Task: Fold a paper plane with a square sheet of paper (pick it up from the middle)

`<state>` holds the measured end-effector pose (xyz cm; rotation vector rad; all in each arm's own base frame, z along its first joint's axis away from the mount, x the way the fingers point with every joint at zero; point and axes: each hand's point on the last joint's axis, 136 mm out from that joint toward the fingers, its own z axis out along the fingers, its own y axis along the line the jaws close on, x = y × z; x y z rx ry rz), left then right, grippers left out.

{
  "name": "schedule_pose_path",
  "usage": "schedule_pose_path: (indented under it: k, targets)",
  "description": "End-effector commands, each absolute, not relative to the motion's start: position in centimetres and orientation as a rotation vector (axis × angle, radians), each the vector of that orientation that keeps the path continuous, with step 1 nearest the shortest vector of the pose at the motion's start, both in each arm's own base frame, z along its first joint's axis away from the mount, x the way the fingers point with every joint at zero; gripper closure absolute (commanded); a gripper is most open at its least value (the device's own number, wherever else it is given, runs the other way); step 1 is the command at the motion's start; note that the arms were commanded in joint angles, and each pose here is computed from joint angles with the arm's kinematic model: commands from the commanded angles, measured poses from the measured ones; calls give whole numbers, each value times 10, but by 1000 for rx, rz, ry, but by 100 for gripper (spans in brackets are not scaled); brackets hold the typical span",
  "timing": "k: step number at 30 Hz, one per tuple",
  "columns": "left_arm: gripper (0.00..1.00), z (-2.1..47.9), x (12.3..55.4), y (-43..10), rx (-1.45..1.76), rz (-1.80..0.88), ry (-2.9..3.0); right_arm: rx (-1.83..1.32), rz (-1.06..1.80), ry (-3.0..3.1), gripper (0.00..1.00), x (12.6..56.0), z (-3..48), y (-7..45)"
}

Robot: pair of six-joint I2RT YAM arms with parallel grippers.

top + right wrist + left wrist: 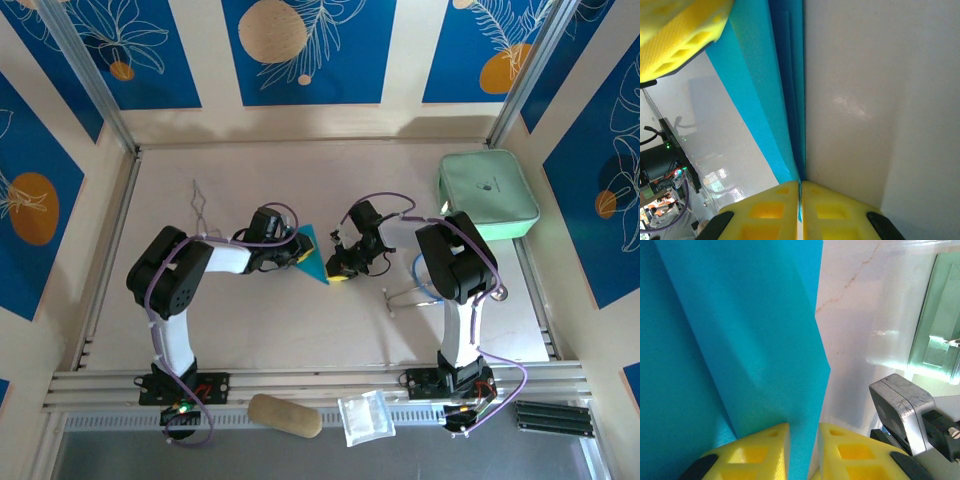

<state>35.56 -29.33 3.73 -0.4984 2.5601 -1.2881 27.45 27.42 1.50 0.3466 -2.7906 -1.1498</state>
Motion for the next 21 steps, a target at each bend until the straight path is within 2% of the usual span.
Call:
schedule_pose_path:
  k: [1, 21]
  targets:
    - [77, 54, 360, -296, -467, -1331, 2518, 337, -1012, -2789, 88, 264, -6, 266]
    - [81, 41, 366, -289, -492, -1277, 2557, 353, -938, -2811, 88, 265, -11, 264]
